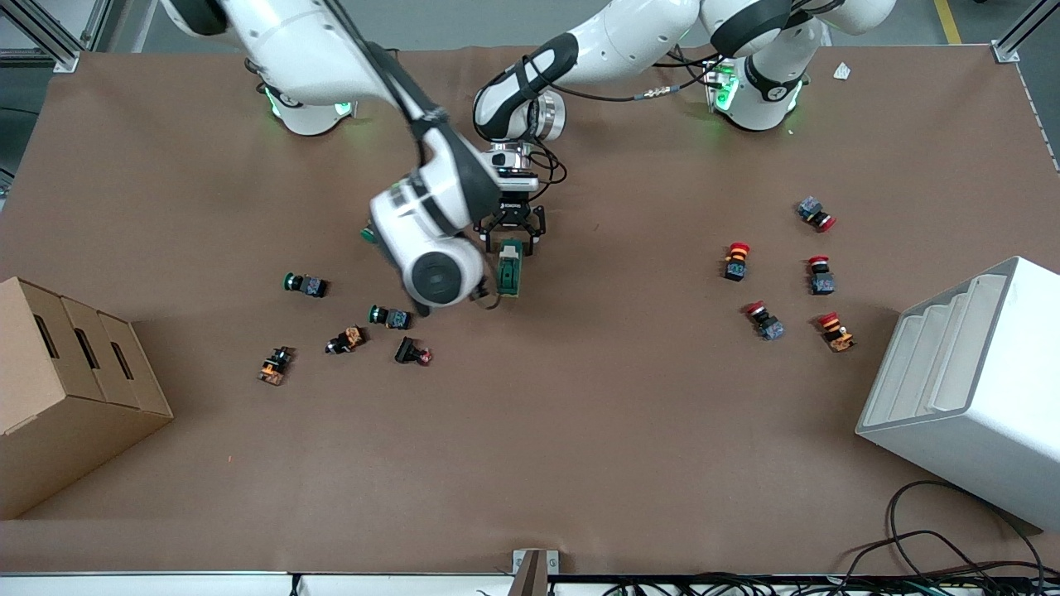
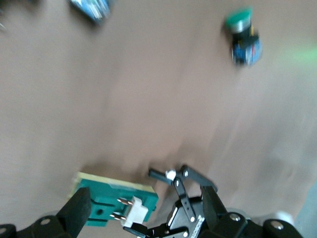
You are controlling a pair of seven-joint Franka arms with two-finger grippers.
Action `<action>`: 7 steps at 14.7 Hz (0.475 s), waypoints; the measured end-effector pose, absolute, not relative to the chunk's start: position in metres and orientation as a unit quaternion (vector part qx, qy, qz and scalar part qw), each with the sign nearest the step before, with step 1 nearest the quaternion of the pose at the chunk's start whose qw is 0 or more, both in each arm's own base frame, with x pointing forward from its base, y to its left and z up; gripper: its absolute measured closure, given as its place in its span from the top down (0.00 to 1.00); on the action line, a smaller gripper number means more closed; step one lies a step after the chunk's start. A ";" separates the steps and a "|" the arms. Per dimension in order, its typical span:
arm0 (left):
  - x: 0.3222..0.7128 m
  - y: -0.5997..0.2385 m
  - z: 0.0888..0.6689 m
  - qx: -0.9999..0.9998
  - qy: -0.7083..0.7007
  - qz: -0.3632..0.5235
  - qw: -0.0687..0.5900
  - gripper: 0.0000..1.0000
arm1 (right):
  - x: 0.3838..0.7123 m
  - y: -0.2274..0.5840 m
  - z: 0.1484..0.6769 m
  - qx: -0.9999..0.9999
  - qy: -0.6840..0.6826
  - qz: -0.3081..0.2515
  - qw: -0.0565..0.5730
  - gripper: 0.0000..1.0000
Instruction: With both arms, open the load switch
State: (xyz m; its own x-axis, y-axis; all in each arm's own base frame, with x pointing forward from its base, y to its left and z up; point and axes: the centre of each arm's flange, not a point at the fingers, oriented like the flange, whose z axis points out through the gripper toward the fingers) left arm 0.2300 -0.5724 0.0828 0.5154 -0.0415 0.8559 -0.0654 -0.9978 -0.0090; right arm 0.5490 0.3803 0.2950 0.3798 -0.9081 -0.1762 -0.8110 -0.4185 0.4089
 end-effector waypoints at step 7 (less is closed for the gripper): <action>0.247 -0.581 0.108 0.881 -0.033 0.470 -0.039 0.99 | 0.619 0.239 0.379 0.946 -0.284 -0.147 0.050 1.00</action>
